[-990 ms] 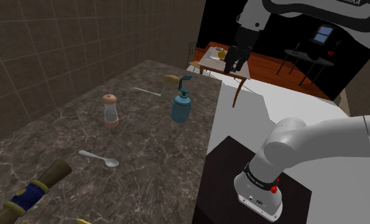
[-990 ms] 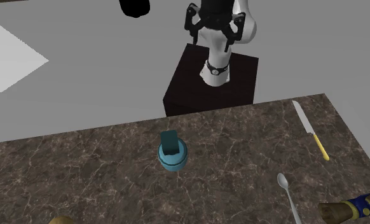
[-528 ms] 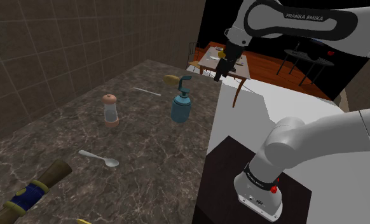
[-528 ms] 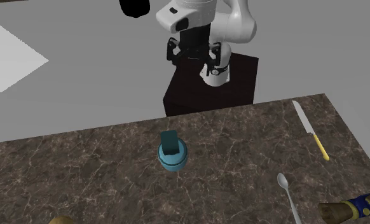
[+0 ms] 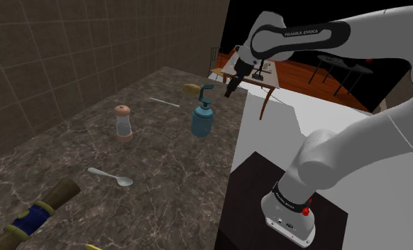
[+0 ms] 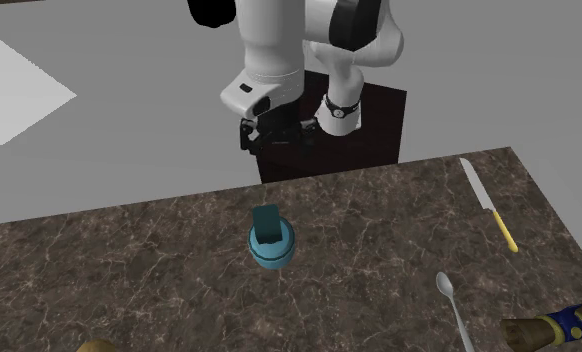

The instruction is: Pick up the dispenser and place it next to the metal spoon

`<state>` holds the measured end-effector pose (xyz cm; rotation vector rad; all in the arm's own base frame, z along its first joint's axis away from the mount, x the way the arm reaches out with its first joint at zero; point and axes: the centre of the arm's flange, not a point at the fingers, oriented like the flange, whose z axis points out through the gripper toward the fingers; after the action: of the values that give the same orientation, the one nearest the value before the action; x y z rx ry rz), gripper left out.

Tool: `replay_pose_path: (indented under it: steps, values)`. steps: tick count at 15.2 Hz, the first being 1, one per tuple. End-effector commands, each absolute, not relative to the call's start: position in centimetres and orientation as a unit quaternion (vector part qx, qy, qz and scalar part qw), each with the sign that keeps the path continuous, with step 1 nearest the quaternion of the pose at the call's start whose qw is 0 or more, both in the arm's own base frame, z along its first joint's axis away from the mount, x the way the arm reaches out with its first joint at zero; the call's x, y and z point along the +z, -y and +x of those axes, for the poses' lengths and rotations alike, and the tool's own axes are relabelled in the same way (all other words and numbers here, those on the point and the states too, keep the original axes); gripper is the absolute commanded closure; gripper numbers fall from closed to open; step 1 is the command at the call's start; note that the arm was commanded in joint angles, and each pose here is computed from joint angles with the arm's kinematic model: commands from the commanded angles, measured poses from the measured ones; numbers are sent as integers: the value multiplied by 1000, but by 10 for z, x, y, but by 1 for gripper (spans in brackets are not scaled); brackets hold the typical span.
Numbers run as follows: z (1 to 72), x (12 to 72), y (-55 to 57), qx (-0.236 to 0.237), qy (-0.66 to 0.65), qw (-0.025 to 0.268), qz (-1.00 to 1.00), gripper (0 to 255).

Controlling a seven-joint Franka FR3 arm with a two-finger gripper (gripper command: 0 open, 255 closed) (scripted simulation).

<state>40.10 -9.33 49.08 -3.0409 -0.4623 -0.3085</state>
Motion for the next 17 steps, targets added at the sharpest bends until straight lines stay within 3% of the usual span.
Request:
replay_pose_path:
  steps: [1, 7, 17]
  values:
    - [419, 475, 101, -112, 173, 26, -978, 0]
    - [476, 429, 113, -146, 240, 33, -959, 0]
    - [486, 390, 107, -146, 240, 33, -959, 0]
